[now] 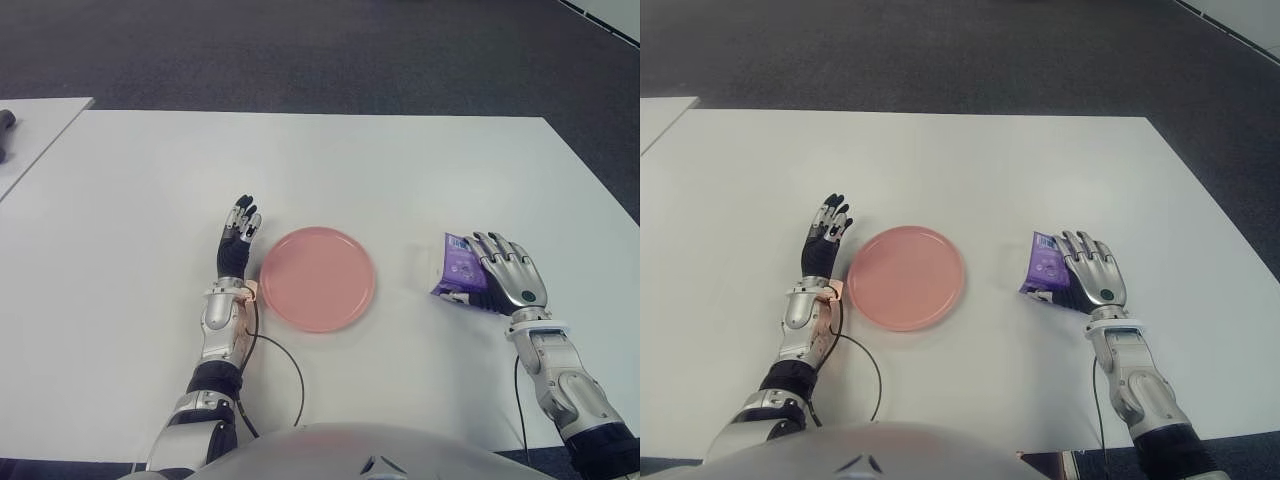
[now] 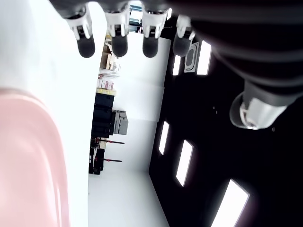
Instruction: Put the tissue paper into the plate.
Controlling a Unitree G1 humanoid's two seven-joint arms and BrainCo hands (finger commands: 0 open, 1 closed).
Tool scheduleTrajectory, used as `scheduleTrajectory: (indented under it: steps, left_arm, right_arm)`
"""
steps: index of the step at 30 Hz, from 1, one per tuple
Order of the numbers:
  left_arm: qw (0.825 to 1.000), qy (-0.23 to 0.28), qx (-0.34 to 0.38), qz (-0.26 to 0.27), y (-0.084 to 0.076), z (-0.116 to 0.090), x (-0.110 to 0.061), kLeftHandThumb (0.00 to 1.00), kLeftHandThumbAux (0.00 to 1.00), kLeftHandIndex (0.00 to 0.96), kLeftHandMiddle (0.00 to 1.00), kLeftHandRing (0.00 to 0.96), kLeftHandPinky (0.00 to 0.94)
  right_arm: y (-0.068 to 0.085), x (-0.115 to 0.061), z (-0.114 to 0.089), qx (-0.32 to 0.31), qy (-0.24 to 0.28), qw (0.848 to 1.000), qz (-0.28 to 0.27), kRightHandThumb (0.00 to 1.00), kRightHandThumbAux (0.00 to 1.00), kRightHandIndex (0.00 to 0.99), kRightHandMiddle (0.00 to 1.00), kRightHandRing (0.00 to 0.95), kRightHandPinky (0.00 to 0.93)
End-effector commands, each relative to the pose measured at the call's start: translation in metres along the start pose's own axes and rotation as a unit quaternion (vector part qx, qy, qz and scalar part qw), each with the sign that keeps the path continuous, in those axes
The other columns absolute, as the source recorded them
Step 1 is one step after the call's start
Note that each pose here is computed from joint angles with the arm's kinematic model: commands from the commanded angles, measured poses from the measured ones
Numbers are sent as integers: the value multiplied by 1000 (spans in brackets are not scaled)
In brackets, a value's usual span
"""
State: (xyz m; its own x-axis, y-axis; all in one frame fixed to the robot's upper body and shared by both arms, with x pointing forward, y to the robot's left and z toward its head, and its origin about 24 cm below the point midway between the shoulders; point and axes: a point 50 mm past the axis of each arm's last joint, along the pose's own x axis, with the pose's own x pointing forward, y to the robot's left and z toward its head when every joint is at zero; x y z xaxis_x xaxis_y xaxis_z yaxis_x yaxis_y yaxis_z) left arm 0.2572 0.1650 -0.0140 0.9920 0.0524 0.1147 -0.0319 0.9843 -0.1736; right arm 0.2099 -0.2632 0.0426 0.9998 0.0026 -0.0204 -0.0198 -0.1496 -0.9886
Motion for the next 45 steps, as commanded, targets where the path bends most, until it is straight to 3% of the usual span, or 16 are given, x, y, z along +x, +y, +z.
scheduleTrajectory:
  steps: [1,3,4,5,6,7,8,10,14,22,29,45]
  left_arm:
    - [1000,15,3,4,-1,-4,-4,10,435,0,0,0,0]
    - [1000,14,2,5,-1,-4,-4,10,436,0,0,0,0]
    - [1000,14,2,5,-1,-4,-4,10,436,0,0,0,0]
    - [1000,14,1,5,-1,-4,-4,10,436,0,0,0,0]
    - [1000,14,0,6,-2,-4,-4,10,437,0,0,0,0]
    - [1000,14,0,6,-2,-4,-4,10,437,0,0,0,0]
    - [1000,14,0,6,-2,-4,-4,11,437,0,0,0,0]
    - [1000,13,-1,7,-2,-4,-5,11,438,0,0,0,0]
    - [1000,13,-1,9,-2,-3,-5,9,439,0,0,0,0]
    - [1000,13,4,10,-2,-2,-6,6,442,0,0,0,0]
    - [1000,13,6,11,-2,-2,-6,8,445,0,0,0,0]
    - [1000,10,3,12,-2,-2,-6,15,447,0,0,0,0]
  right_arm:
    - [4,-4,1,11,-7,1000,21,365,310,0,1,0,12]
    - [4,-4,1,20,-7,1000,23,372,331,0,3,0,39]
    - [4,-4,1,24,-6,999,24,410,357,40,61,54,98]
    - [12,6,-3,44,2,998,35,424,366,55,81,73,119]
    - [16,14,-5,59,9,997,42,533,485,192,271,269,299]
    - [19,20,-6,68,12,997,47,602,561,280,394,396,416]
    - [21,22,-7,73,13,996,49,627,588,311,438,441,457]
    - [41,28,-3,93,14,993,65,690,653,387,584,592,614]
    - [45,28,0,121,-2,990,67,728,690,428,718,722,739]
    - [49,23,2,144,-18,988,55,745,707,440,821,809,769]
    - [46,15,5,173,-31,984,29,750,710,441,845,824,751]
    - [44,14,10,204,-35,978,28,750,710,440,872,854,830]
